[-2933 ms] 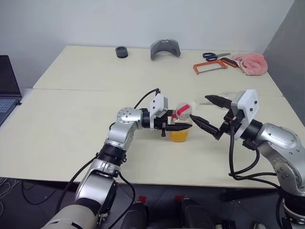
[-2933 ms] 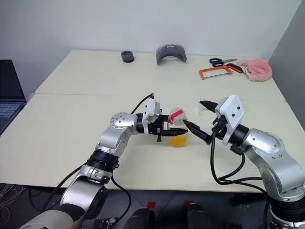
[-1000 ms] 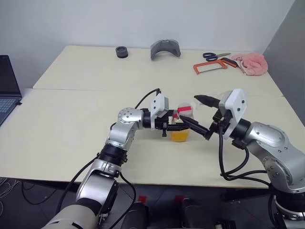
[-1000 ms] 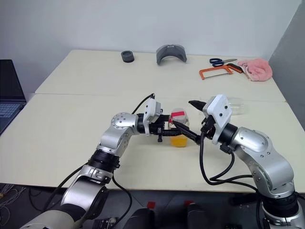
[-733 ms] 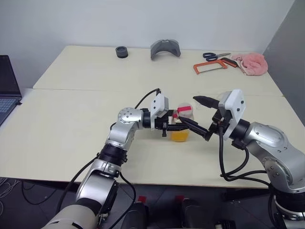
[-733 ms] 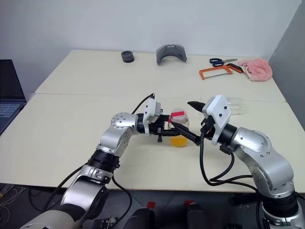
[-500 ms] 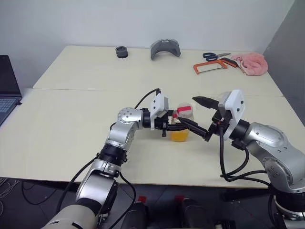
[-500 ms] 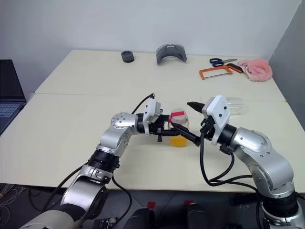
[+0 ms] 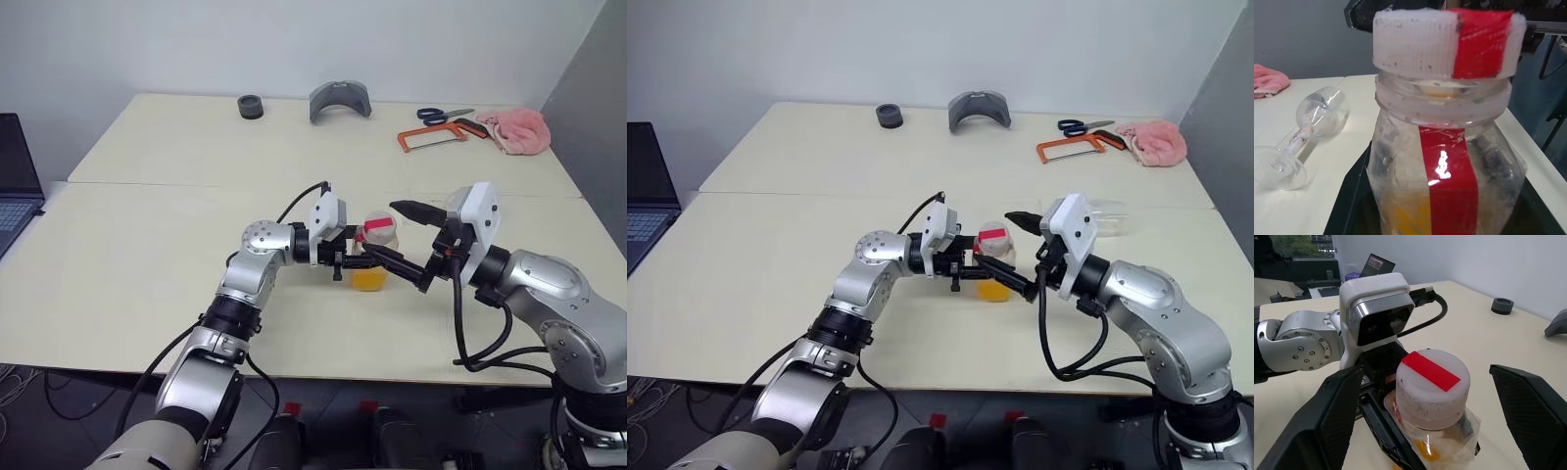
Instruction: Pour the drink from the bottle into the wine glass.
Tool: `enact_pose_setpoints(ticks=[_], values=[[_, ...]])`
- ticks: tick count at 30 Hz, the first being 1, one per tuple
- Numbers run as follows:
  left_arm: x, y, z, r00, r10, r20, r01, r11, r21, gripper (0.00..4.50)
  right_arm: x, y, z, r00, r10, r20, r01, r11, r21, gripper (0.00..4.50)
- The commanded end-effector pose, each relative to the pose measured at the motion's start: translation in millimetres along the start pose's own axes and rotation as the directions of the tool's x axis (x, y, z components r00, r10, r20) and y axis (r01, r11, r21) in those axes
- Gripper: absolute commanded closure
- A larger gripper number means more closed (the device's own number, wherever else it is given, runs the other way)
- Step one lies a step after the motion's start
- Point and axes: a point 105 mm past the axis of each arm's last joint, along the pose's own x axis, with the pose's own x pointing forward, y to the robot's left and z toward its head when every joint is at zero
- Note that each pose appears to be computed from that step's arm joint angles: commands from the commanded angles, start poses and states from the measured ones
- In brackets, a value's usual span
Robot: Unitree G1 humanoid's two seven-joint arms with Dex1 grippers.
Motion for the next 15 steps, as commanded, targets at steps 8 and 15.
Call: enact_pose_setpoints(ticks=[8,15], values=[[1.8,1.7,13.2,0.999,-0.007,0.033,0.006,0.999,0.048,2.81,8.9,-0.9,10.8,0.999,0.025,0.032,-0.024,0.999,-0.023,0.13],[1.6,1.1,12.8,0.999,-0.007,0.032,0.005,0.999,0.048,2.81,11.6,-2.0,10.4,0.999,0.018,0.034,-0.017,0.999,-0.036,0.50]])
